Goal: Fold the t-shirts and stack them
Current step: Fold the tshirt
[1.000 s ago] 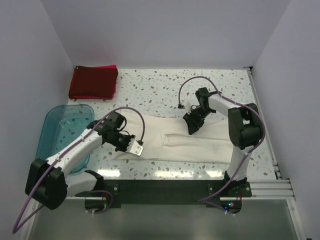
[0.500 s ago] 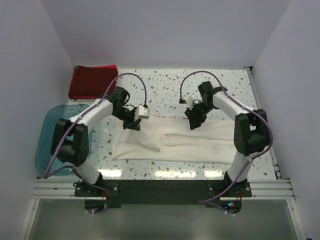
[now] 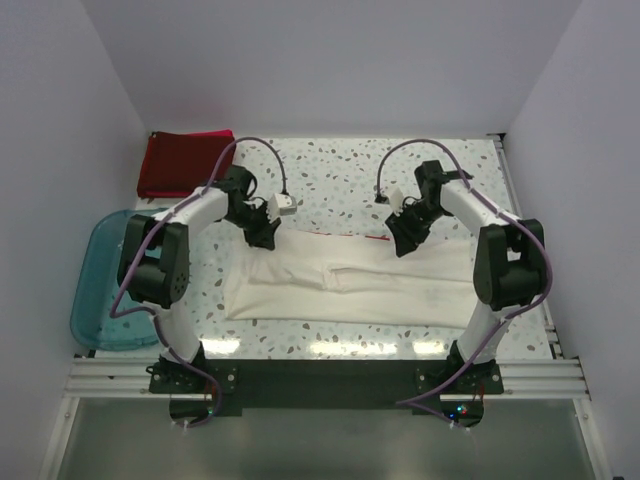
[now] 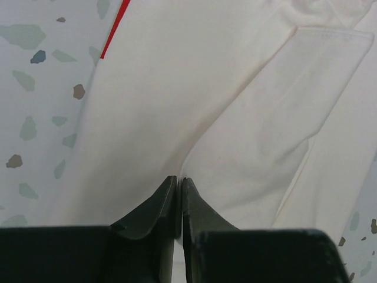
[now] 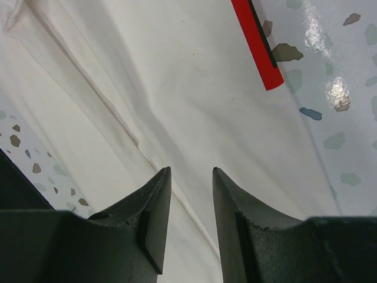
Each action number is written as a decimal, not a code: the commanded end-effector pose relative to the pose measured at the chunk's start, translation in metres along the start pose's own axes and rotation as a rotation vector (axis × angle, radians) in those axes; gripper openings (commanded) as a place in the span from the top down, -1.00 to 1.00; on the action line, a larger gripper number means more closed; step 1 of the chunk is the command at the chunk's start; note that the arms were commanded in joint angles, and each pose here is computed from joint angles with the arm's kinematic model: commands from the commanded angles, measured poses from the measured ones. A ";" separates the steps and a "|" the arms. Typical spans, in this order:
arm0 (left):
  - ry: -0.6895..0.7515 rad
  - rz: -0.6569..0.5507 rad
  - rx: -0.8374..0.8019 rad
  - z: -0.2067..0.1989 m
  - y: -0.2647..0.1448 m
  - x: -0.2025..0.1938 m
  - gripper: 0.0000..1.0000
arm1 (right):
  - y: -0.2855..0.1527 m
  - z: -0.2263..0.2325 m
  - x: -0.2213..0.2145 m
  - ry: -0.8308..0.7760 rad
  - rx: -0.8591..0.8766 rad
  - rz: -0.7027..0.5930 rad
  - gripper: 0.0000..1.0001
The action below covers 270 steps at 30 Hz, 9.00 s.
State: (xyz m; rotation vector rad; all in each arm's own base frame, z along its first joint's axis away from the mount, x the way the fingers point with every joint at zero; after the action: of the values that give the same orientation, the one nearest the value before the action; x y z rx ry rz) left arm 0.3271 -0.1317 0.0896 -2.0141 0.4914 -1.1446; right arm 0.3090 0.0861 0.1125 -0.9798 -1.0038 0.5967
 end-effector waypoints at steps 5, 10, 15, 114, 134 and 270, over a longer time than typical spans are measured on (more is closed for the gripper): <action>-0.047 -0.021 0.103 0.004 -0.013 0.002 0.45 | -0.009 -0.016 -0.005 -0.023 -0.069 0.037 0.25; -0.032 -0.062 0.183 -0.008 -0.042 0.016 0.18 | -0.021 -0.028 -0.027 0.026 -0.114 0.103 0.29; -0.069 -0.030 0.197 -0.035 -0.045 0.016 0.15 | -0.026 -0.037 -0.045 0.035 -0.178 0.162 0.33; -0.080 -0.598 0.533 0.153 -0.051 0.234 -0.11 | 0.053 0.055 -0.030 -0.267 0.212 0.295 0.79; -0.357 -0.183 0.204 0.046 -0.009 0.101 0.02 | 0.081 0.159 0.037 -0.278 0.481 0.162 0.64; 0.630 -0.218 -0.031 -0.064 -0.005 0.047 1.00 | 0.000 0.076 0.079 -0.798 -0.168 -0.159 1.00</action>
State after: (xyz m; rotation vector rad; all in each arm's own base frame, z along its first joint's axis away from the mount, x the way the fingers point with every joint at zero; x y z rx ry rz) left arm 0.2694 -0.1832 0.1230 -1.7527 0.6544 -1.8392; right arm 0.2477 0.1731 0.1457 -0.8291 -1.7770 0.8433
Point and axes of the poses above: each gripper's point midway between its finger pads, its own y axis out along the fingers, its own z axis along the line the jaws close on, x = y × z, the point moved 5 cm from there along -y, back along the fingers, and after that the axes turned 11 degrees about -y, right-handed, at the moved point
